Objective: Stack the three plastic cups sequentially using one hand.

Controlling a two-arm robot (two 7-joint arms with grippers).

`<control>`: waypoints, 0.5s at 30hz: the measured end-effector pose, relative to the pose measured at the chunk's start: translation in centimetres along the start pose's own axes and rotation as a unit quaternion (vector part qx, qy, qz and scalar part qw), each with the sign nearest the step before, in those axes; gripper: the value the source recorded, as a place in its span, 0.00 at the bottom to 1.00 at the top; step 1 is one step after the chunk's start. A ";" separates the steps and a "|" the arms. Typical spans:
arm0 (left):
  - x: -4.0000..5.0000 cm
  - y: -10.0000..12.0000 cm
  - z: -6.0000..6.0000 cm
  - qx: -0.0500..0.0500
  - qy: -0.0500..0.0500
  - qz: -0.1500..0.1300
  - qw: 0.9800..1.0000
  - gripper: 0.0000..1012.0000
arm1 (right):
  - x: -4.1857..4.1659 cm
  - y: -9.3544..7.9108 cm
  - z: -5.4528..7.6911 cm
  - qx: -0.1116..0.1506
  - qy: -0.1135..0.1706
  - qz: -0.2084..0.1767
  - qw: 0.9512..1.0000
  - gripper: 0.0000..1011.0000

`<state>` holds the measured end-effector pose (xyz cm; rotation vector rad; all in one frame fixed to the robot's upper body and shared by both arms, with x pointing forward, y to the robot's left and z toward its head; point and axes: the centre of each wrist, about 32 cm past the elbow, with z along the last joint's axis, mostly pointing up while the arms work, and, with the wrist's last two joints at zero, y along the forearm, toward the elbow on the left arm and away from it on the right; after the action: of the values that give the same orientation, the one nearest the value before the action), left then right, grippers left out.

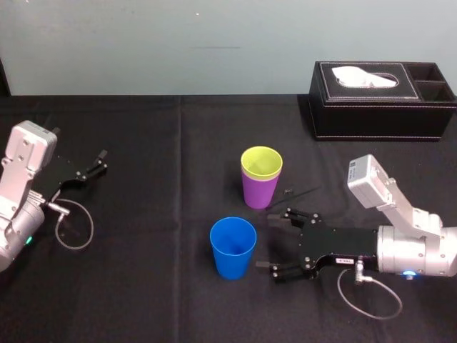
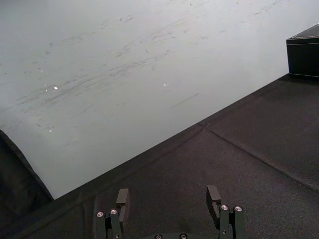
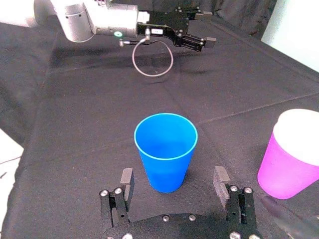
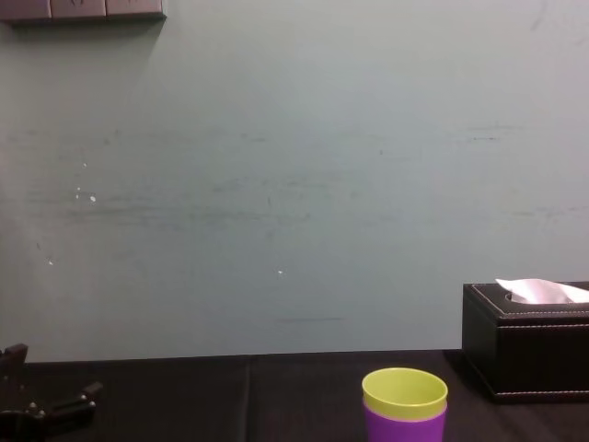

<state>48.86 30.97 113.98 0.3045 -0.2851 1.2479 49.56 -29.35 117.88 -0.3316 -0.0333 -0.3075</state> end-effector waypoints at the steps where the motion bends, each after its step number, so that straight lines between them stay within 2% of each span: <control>1: 0.00 0.0 0.0 0.000 0.000 0.000 1.000 1.00 | 0.07 0.1 0.0 0.000 0.001 0.001 1.000 0.99; 15: 0.00 0.0 0.0 0.000 0.000 0.000 1.000 1.00 | 0.76 1.4 -0.2 -0.004 0.004 0.011 1.000 0.99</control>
<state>48.86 30.97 113.98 0.3044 -0.2850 1.2480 50.69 -28.43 117.29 -0.3395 -0.0208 -0.2868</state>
